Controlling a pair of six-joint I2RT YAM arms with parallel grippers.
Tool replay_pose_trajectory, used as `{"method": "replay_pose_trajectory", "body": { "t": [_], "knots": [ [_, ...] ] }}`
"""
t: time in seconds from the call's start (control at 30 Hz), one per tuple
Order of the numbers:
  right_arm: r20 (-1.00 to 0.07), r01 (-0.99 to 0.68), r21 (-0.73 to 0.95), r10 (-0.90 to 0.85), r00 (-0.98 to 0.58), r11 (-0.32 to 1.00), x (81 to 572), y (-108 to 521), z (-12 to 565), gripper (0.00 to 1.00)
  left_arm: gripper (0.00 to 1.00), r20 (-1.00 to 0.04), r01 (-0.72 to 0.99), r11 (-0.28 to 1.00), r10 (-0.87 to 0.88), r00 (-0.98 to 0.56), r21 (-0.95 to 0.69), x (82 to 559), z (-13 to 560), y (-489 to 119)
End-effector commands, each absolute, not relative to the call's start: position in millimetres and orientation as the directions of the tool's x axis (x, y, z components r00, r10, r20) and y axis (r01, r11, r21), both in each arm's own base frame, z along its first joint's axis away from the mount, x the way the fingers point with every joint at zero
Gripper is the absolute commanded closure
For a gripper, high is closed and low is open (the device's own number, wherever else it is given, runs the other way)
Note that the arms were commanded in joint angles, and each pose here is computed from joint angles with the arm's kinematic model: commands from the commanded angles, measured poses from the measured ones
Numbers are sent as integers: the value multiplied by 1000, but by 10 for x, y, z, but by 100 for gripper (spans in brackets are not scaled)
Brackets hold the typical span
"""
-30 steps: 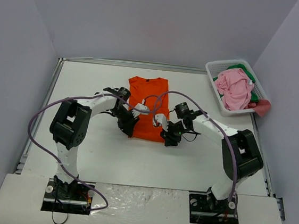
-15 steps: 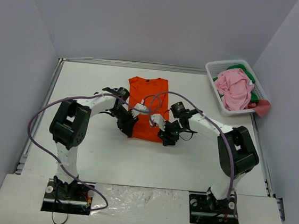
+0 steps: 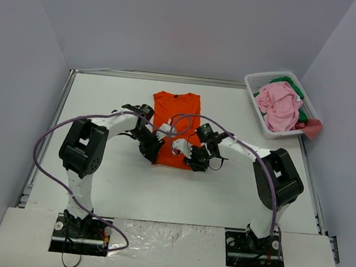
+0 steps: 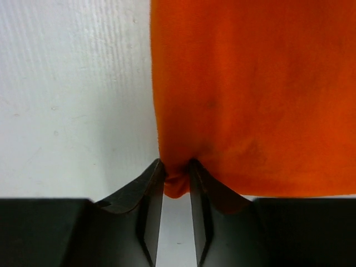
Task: Fold and stack the t-shirts
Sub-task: Grab one side of the 2/3 rectangular tshirt with both arms
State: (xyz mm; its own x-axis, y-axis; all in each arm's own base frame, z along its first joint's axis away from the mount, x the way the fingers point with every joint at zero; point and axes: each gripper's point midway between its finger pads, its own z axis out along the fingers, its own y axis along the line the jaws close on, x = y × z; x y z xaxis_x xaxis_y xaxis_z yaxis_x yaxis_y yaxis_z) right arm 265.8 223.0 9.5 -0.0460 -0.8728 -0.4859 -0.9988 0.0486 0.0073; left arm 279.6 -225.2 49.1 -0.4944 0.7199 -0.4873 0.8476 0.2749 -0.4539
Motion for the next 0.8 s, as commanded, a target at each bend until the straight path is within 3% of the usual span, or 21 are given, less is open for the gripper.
{"method": "replay_pose_trajectory", "body": {
  "t": [0.0, 0.13, 0.37, 0.57, 0.77],
  "knots": [
    [-385, -997, 14, -920, -71, 71, 2624, 2077, -153, 80, 98, -519, 857, 241, 710, -476, -456, 2795, 640, -2274],
    [-367, -996, 15, -926, -90, 91, 2625, 2050, -173, 100, 98, -517, 857, 240, 712, -475, -456, 2782, 645, -2265],
    [-401, -995, 24, -911, -94, 92, 2555, 2075, 110, 100, 98, -524, 869, 246, 716, -462, -429, 2768, 750, -2227],
    [-463, -991, 130, -883, -70, 11, 2215, 2115, 584, 100, 98, -522, 879, 242, 729, -444, -410, 2651, 912, -2150],
    [-499, -986, 166, -863, -73, -12, 1950, 2044, 927, 100, 98, -499, 886, 162, 775, -387, -435, 2309, 1068, -2038]
  ]
}}
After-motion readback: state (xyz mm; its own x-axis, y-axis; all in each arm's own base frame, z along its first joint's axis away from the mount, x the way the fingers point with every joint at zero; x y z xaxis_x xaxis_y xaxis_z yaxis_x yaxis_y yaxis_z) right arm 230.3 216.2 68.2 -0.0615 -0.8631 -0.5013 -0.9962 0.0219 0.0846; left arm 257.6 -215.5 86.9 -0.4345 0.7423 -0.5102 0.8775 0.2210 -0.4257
